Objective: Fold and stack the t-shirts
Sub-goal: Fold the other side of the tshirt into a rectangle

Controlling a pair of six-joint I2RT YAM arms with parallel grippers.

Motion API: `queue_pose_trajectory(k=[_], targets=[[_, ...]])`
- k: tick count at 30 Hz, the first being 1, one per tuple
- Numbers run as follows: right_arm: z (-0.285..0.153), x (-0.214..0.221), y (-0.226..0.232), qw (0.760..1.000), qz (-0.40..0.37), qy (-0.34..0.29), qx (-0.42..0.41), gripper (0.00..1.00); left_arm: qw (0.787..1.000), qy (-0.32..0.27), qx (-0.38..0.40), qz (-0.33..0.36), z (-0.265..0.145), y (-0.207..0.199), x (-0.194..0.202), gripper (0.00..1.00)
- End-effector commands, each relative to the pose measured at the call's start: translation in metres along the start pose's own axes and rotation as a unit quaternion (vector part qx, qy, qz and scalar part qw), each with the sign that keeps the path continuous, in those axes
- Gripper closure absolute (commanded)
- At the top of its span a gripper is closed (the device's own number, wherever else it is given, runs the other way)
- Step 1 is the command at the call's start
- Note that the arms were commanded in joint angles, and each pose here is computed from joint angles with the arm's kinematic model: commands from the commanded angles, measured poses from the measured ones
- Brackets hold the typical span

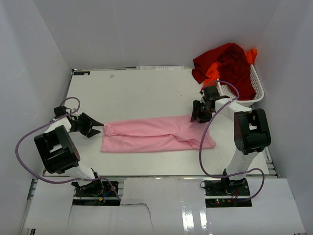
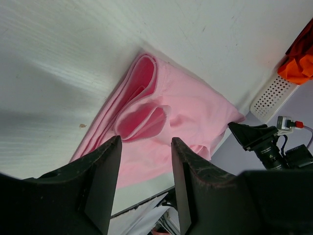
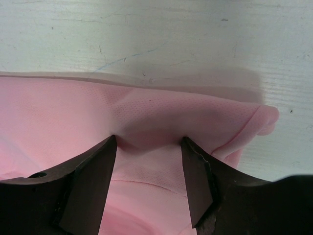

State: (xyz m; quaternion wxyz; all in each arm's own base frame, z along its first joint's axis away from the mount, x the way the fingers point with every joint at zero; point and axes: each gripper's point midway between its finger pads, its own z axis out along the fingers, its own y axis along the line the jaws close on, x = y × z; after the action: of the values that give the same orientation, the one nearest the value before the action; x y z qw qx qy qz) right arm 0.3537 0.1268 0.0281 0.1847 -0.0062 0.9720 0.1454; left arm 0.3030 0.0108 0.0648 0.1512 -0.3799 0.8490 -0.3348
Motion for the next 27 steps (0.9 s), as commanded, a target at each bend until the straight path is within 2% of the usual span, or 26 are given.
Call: queue_pose_trajectory(k=[1, 8, 12, 27], targets=[[0.001, -0.006, 0.004, 1.000, -0.004, -0.007, -0.011, 0.38, 1.000, -0.009, 0.016, 0.012, -0.006, -0.007, 0.004, 0.45], [0.000, -0.009, 0.005, 1.000, -0.006, -0.011, -0.014, 0.38, 1.000, -0.002, 0.024, -0.017, 0.006, 0.002, 0.001, 0.45], [0.000, -0.009, 0.006, 1.000, -0.007, -0.011, -0.016, 0.38, 1.000, -0.015, 0.021, -0.012, 0.008, 0.001, -0.011, 0.45], [0.001, -0.008, 0.006, 1.000, -0.008, -0.008, -0.017, 0.38, 0.999, 0.008, 0.030, -0.028, 0.023, 0.007, -0.013, 0.45]])
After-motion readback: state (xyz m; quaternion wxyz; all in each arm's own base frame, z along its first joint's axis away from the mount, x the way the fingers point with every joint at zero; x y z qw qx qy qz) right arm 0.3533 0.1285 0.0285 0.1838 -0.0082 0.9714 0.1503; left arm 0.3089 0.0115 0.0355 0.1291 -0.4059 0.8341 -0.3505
